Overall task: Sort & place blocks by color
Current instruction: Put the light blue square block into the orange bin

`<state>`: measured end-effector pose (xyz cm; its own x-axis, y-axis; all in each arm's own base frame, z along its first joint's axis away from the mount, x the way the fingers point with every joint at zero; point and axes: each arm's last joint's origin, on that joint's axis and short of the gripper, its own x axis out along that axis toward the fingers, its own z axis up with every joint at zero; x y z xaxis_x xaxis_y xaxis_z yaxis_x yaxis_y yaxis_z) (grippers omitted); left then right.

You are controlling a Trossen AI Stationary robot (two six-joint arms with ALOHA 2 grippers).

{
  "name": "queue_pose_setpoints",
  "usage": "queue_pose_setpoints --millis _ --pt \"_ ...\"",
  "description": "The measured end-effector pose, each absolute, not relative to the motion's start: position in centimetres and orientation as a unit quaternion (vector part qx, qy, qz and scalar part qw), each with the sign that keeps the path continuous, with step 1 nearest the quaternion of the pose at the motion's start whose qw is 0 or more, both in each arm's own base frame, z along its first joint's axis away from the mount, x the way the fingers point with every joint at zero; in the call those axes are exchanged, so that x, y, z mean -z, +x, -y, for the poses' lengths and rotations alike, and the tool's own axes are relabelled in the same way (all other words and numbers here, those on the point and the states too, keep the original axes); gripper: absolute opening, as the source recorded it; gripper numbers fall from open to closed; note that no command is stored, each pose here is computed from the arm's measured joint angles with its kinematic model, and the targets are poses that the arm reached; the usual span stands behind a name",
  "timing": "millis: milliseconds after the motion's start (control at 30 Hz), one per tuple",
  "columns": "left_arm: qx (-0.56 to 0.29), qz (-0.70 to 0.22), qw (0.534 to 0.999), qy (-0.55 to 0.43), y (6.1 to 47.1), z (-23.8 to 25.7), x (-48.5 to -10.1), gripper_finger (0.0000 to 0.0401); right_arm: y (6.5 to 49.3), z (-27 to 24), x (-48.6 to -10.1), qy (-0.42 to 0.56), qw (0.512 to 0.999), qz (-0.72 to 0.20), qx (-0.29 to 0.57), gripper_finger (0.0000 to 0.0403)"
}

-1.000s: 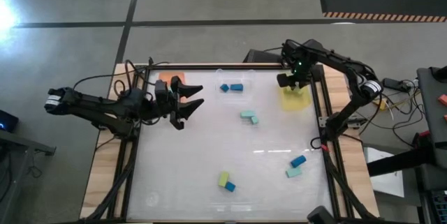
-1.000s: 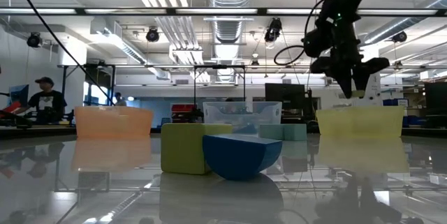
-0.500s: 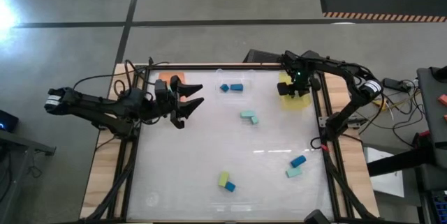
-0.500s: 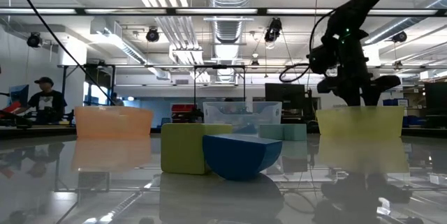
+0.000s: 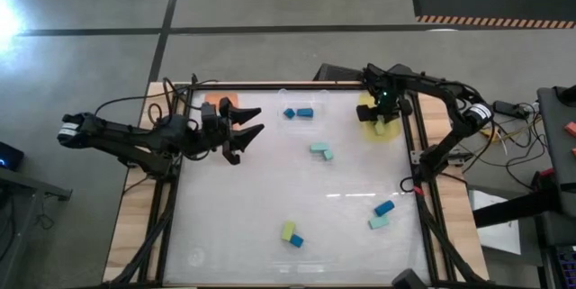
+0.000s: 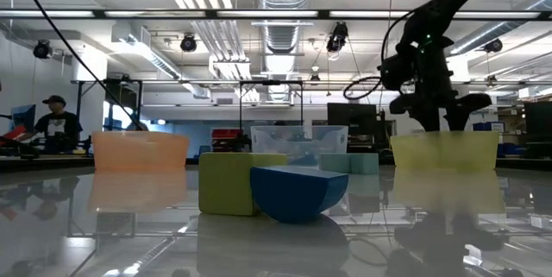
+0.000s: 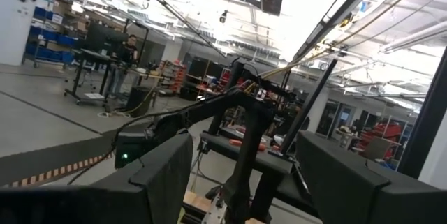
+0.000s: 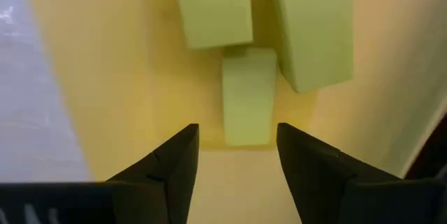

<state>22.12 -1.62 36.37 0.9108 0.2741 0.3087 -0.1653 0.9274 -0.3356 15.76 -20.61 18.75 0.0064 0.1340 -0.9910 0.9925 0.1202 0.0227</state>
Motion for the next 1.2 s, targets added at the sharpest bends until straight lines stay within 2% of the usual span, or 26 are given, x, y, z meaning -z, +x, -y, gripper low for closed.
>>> queue_pose_setpoints --millis 167,333,633,867,1200 --pt "-0.114 0.175 0.966 -0.153 22.1 1.6 -36.3 0.024 16.6 21.4 -21.2 0.499 0.516 -0.546 0.432 0.0191" --pt "-0.117 0.154 0.97 -0.149 22.3 1.6 -35.9 0.024 18.3 21.5 -24.5 0.484 0.56 -0.523 0.423 0.0187" --pt "-0.119 0.151 0.97 -0.149 22.3 1.6 -35.8 0.024 23.1 18.5 -28.6 0.461 0.629 -0.493 0.385 0.0196" --pt "-0.119 0.151 0.97 -0.149 22.3 1.6 -35.8 0.024 26.8 14.0 -29.0 0.447 0.66 -0.489 0.353 0.0206" --pt "-0.119 0.151 0.97 -0.148 22.3 1.6 -35.8 0.024 30.2 8.8 -27.1 0.436 0.679 -0.484 0.338 0.0206"
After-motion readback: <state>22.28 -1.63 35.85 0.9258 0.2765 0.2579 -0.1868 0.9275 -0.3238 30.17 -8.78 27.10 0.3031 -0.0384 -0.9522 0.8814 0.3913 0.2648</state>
